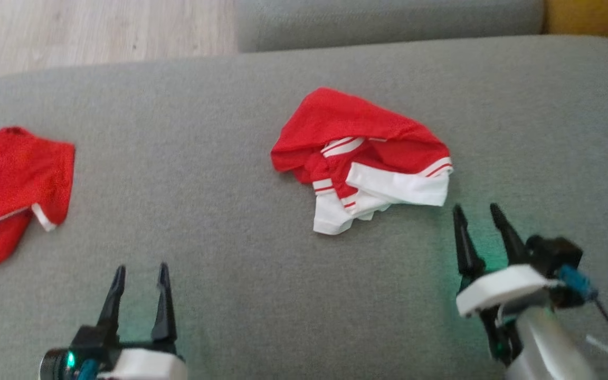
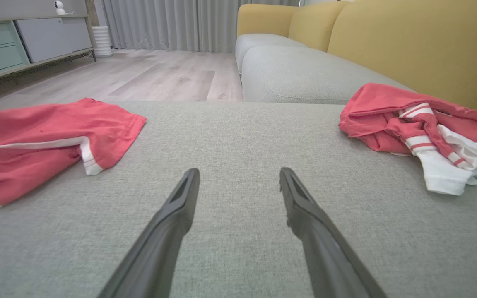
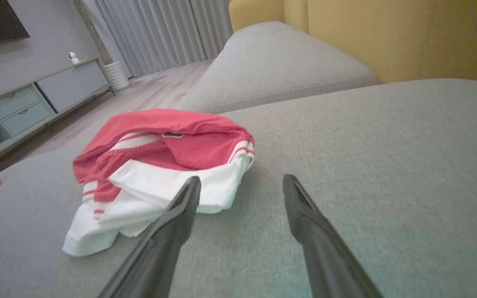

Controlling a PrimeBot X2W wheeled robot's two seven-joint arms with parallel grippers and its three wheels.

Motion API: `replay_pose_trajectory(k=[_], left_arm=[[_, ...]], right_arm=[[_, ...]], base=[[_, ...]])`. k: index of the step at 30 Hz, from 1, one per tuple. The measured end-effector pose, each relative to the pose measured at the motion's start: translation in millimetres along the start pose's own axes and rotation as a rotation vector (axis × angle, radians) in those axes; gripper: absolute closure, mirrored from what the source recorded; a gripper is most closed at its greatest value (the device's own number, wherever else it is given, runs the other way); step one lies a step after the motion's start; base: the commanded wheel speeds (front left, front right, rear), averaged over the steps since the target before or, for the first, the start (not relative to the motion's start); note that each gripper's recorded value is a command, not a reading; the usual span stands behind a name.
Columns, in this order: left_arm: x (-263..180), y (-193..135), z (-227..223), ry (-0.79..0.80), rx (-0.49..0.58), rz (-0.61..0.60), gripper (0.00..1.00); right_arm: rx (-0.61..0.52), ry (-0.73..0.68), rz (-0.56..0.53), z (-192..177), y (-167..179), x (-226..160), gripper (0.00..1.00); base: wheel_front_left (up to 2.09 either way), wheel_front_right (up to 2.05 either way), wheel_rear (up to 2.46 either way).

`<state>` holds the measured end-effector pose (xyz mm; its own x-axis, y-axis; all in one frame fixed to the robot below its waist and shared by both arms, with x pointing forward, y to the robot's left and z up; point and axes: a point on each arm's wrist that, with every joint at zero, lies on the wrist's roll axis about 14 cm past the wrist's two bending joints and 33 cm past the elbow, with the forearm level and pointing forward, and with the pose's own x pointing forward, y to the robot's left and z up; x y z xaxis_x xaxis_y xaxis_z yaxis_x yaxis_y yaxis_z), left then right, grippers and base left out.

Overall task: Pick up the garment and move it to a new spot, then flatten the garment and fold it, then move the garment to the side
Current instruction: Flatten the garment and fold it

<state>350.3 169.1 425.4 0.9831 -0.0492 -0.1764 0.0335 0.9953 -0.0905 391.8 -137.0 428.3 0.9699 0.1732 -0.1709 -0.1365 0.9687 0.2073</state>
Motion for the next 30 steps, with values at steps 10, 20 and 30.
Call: replay_pose_trajectory(k=[10,20,30], left_arm=[[15.2,3.8,-13.4,0.047,-0.027,0.011,0.00],[20.1,3.1,-17.7,0.062,-0.029,0.009,0.00],[14.4,-1.6,-2.6,0.014,-0.051,0.004,0.00]], right_arm=[[0.040,0.075,0.025,-18.0,7.4,51.3,0.00],[0.094,0.143,0.004,-41.9,4.7,52.2,1.00],[0.075,-0.216,0.064,82.8,19.7,68.9,1.00]], base=[[0.00,0.00,0.00],[0.00,0.00,0.00],[0.00,0.00,0.00]])
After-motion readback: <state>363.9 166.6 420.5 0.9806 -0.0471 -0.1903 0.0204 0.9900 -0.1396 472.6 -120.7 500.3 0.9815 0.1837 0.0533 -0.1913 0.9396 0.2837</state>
